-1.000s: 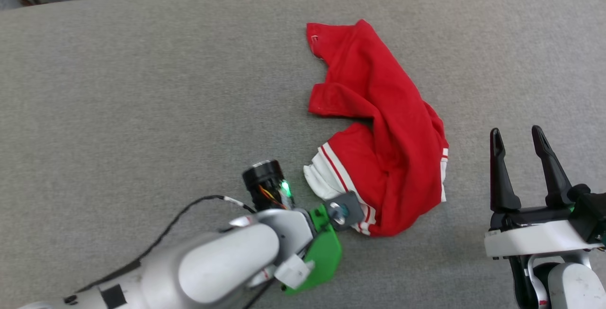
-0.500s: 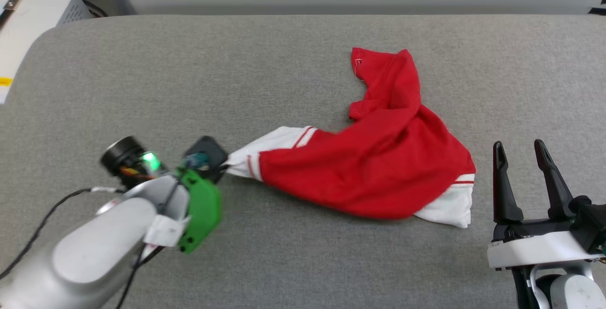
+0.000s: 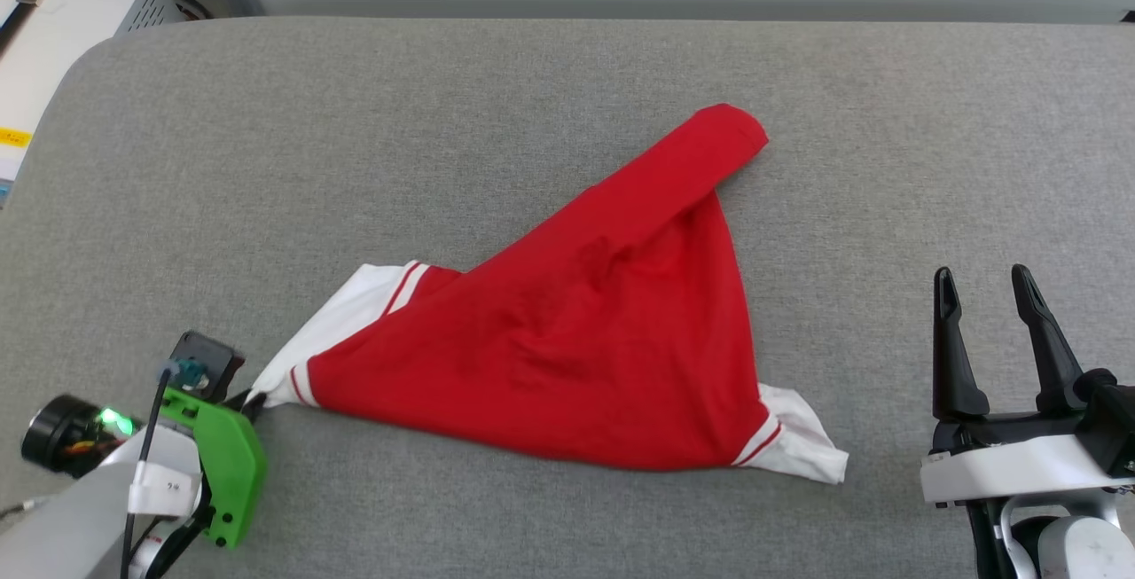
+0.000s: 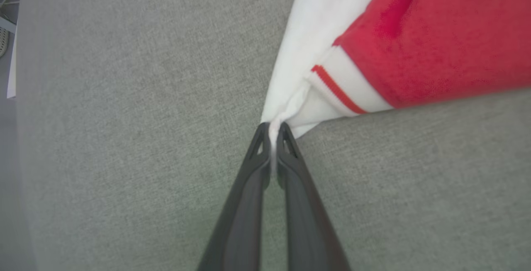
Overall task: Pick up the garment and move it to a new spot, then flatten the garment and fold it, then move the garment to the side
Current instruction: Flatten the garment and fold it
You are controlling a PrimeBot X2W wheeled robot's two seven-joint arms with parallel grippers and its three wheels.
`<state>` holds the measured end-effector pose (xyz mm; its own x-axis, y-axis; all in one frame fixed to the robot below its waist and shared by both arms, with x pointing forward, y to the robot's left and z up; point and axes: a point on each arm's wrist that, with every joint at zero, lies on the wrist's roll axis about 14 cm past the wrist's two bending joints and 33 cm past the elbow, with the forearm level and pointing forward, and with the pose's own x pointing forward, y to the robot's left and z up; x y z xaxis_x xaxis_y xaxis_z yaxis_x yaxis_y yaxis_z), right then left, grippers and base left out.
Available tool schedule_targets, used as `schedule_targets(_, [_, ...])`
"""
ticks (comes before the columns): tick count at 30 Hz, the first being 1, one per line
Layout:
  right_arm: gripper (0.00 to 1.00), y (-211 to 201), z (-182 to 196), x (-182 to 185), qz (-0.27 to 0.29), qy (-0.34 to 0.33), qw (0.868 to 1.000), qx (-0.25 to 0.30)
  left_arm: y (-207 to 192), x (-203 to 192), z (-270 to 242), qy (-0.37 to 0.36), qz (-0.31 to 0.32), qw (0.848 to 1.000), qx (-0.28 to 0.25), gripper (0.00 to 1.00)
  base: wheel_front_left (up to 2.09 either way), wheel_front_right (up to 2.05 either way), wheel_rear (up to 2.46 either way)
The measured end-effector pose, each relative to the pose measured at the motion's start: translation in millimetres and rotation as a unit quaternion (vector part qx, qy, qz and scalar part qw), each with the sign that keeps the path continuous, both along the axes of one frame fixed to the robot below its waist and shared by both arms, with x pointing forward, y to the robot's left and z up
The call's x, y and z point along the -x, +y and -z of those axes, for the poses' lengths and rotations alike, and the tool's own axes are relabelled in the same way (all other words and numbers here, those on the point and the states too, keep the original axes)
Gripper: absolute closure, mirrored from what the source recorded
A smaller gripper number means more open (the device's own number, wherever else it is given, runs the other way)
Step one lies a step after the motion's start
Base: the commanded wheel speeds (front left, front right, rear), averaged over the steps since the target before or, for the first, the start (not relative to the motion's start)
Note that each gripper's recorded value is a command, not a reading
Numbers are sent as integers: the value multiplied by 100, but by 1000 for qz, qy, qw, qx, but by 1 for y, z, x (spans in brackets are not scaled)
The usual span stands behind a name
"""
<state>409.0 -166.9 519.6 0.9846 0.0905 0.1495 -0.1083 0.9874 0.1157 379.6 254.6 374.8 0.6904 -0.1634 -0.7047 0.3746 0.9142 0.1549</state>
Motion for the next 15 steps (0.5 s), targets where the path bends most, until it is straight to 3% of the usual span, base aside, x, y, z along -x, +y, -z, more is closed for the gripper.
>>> schedule_targets(7, [0, 0, 3, -1, 0, 5, 1000, 3, 6, 10, 17, 11, -40, 999, 29, 100, 0, 0, 0])
schedule_targets(8, [0, 0, 3, -1, -1, 4, 1000, 3, 5, 8, 16, 5, -43, 999, 33, 79, 0, 0, 0])
schedule_targets(9, [0, 1, 3, 0, -1, 4, 1000, 3, 3, 8, 15, -3, -46, 998, 39, 10, 0, 0, 0])
schedule_targets(10, [0, 1, 2, 1, -2, 3, 1000, 3, 1, 5, 13, -18, -49, 998, 44, 0, 0, 0, 0])
schedule_targets(15, [0, 1, -2, 8, -2, -1, 1000, 4, -14, -6, -13, -110, -66, 989, 72, 0, 0, 0, 0])
